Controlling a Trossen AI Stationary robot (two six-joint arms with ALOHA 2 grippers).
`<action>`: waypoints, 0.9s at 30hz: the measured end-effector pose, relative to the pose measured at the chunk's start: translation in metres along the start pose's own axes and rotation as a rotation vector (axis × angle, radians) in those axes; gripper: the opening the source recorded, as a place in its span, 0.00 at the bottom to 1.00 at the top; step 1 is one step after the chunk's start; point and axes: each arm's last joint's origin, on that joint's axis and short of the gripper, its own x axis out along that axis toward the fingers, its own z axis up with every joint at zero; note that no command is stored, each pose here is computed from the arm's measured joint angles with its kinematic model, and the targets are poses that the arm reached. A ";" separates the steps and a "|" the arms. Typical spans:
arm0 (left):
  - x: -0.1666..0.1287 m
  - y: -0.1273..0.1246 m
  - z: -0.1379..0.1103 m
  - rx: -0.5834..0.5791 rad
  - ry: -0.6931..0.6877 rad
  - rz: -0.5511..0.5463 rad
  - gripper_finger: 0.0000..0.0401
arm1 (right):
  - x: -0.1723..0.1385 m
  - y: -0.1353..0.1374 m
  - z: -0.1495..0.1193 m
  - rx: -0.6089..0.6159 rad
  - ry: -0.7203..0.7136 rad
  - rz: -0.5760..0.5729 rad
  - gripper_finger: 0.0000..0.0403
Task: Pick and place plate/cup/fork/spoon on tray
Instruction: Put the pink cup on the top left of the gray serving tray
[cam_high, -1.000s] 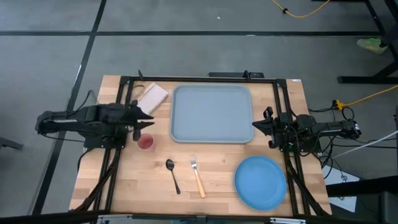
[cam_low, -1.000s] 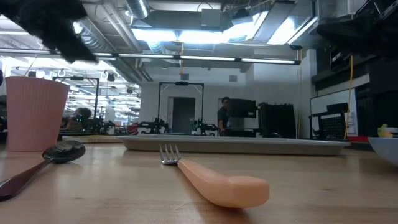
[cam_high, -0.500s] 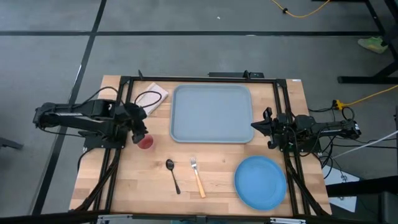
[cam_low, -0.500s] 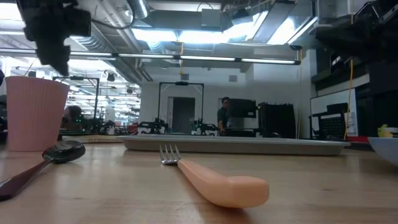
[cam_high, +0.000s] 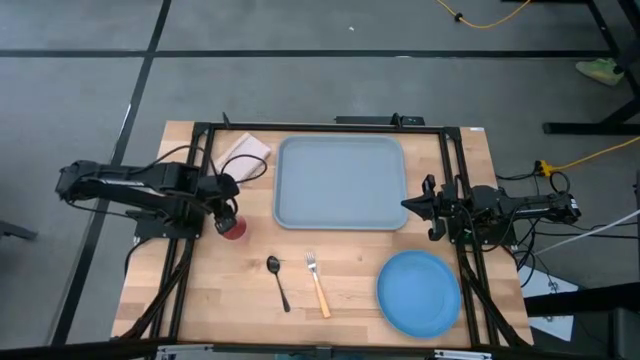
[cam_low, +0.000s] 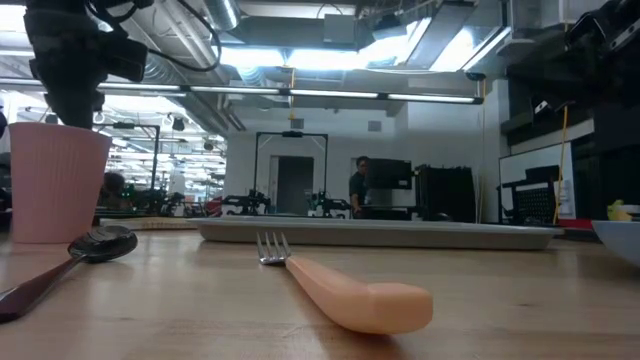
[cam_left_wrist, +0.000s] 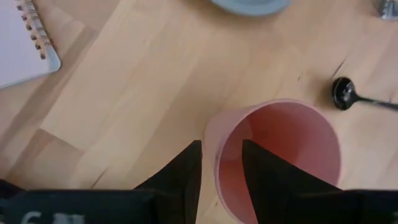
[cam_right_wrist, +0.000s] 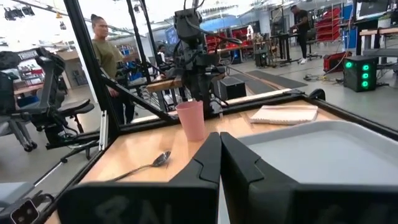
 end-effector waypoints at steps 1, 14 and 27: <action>0.001 -0.001 0.000 0.006 0.006 0.006 0.27 | 0.000 0.000 0.000 -0.001 0.002 0.000 0.01; 0.025 -0.013 0.003 0.060 0.108 0.111 0.27 | 0.000 0.000 -0.001 -0.001 0.007 0.007 0.01; 0.056 -0.020 0.012 0.008 0.178 0.250 0.18 | 0.000 0.000 -0.001 0.003 0.009 0.008 0.01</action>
